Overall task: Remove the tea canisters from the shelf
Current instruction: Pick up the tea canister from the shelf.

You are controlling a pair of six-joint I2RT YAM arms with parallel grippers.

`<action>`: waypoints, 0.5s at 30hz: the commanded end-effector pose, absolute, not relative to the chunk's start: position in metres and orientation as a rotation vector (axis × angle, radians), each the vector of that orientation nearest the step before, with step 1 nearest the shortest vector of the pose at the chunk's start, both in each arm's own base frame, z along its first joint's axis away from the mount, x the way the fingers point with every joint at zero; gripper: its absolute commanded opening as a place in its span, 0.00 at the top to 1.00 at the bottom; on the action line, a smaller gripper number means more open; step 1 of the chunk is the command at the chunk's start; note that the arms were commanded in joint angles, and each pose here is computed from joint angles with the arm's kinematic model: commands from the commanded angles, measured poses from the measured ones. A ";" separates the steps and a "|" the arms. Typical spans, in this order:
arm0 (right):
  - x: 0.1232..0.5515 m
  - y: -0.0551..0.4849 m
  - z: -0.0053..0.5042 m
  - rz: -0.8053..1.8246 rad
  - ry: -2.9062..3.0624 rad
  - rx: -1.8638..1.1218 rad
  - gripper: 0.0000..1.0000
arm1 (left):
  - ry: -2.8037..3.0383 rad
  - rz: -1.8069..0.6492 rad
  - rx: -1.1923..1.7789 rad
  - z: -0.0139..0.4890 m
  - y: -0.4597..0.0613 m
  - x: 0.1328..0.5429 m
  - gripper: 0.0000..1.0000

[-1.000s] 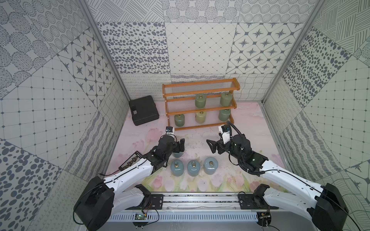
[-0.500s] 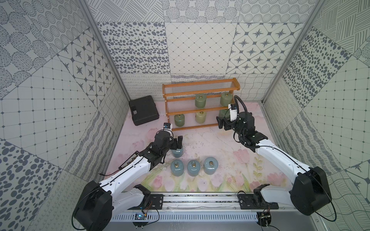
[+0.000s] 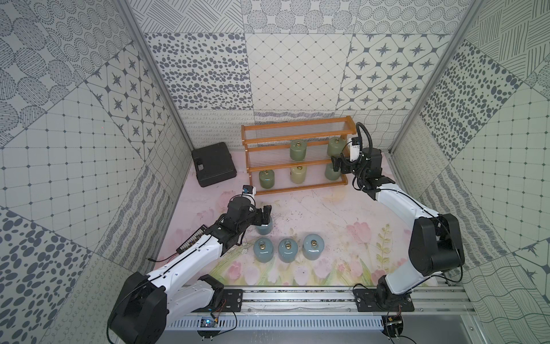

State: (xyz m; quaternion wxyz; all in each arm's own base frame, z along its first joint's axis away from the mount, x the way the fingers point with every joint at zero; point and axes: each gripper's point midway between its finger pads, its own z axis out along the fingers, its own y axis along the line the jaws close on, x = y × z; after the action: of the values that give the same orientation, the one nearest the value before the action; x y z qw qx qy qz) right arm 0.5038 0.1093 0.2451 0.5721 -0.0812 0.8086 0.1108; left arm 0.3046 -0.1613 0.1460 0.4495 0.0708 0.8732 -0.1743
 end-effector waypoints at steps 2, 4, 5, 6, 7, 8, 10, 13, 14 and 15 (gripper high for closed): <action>0.525 0.113 0.272 0.265 1.792 -0.230 0.00 | 2.111 -0.484 0.194 0.156 -0.170 0.310 0.00; 0.531 0.113 0.271 0.267 1.792 -0.238 0.00 | 2.115 -0.486 0.191 0.153 -0.170 0.309 0.00; 0.534 0.114 0.269 0.266 1.793 -0.237 0.00 | 2.115 -0.486 0.188 0.153 -0.169 0.309 0.00; 0.537 0.114 0.268 0.266 1.794 -0.238 0.00 | 2.116 -0.488 0.186 0.152 -0.169 0.309 0.00; 0.539 0.115 0.268 0.267 1.790 -0.242 0.00 | 2.117 -0.489 0.182 0.151 -0.169 0.309 0.00; 0.541 0.115 0.267 0.266 1.786 -0.246 0.00 | 2.117 -0.492 0.181 0.151 -0.170 0.310 0.00; 0.545 0.115 0.267 0.261 1.776 -0.244 0.00 | 2.117 -0.493 0.179 0.150 -0.170 0.310 0.00; 0.552 0.114 0.266 0.248 1.765 -0.240 0.00 | 2.112 -0.481 0.178 0.149 -0.168 0.311 0.00; 0.554 0.115 0.265 0.249 1.767 -0.241 0.00 | 2.113 -0.474 0.177 0.149 -0.167 0.311 0.00; 0.556 0.115 0.265 0.249 1.763 -0.241 0.00 | 2.112 -0.471 0.177 0.149 -0.167 0.311 0.00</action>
State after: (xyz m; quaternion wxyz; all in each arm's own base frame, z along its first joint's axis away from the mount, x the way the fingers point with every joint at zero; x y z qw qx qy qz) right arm 0.5436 0.1156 0.2384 0.5846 -0.0997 0.7973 0.1124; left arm 0.3049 -0.1639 0.1386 0.4453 0.0722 0.8737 -0.1819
